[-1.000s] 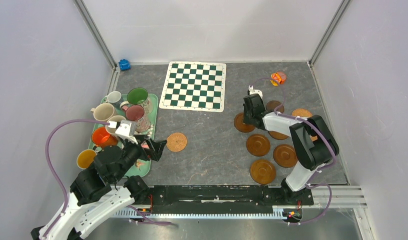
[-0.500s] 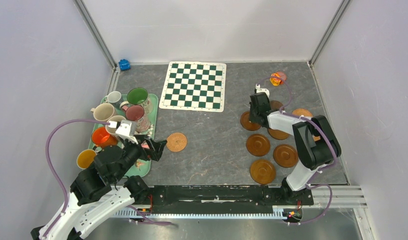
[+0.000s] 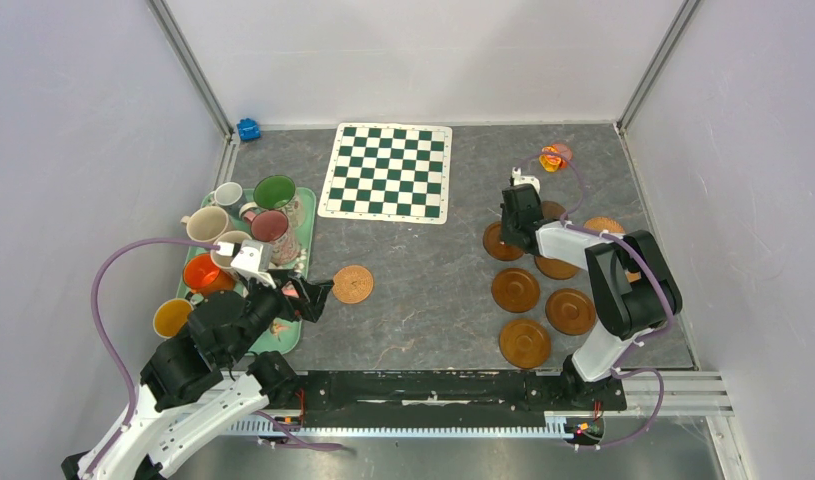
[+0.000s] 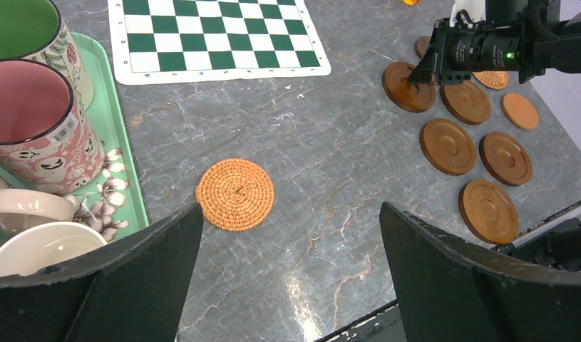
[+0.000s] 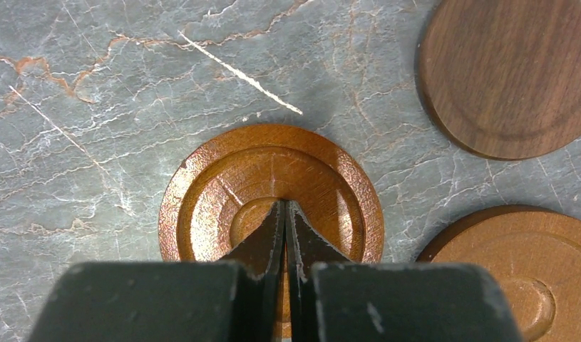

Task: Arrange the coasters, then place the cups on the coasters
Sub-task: Move the coaster to the center of the board.

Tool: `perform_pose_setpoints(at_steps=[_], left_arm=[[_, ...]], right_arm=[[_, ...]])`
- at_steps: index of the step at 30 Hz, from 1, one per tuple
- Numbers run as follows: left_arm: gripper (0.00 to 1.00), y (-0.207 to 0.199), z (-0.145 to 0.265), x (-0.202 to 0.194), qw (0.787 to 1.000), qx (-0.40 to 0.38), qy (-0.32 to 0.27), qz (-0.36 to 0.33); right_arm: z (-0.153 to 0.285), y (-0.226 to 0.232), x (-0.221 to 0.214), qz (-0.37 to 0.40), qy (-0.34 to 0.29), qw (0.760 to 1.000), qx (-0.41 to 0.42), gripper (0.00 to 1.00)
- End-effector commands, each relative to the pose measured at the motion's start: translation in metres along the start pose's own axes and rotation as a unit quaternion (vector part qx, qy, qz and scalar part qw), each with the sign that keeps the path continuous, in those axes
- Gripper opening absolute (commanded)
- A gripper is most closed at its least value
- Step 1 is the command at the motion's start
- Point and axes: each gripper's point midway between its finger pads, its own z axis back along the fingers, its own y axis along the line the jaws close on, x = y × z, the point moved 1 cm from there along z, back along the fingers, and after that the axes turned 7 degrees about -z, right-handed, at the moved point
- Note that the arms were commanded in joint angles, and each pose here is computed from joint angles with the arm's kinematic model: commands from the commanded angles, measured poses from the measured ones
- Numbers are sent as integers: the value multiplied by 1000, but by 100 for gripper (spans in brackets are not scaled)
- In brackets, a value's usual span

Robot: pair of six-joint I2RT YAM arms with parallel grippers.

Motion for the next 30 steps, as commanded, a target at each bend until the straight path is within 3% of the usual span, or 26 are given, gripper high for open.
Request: perform_pose_setpoints(at_steps=[1,23,30], left_arm=[[100,-2,-3,4,1000,-1,-8,-2],[100,-2,-2,5,1000,-4,-11,0],[100,-2,-2,5,1000,-4,-10,0]], right_arm=[[2,-10,4,14,-1,1000,-16,0],[9,4,19,27,-8,999,26,0],[24,24,48,24,-31,997,70,0]])
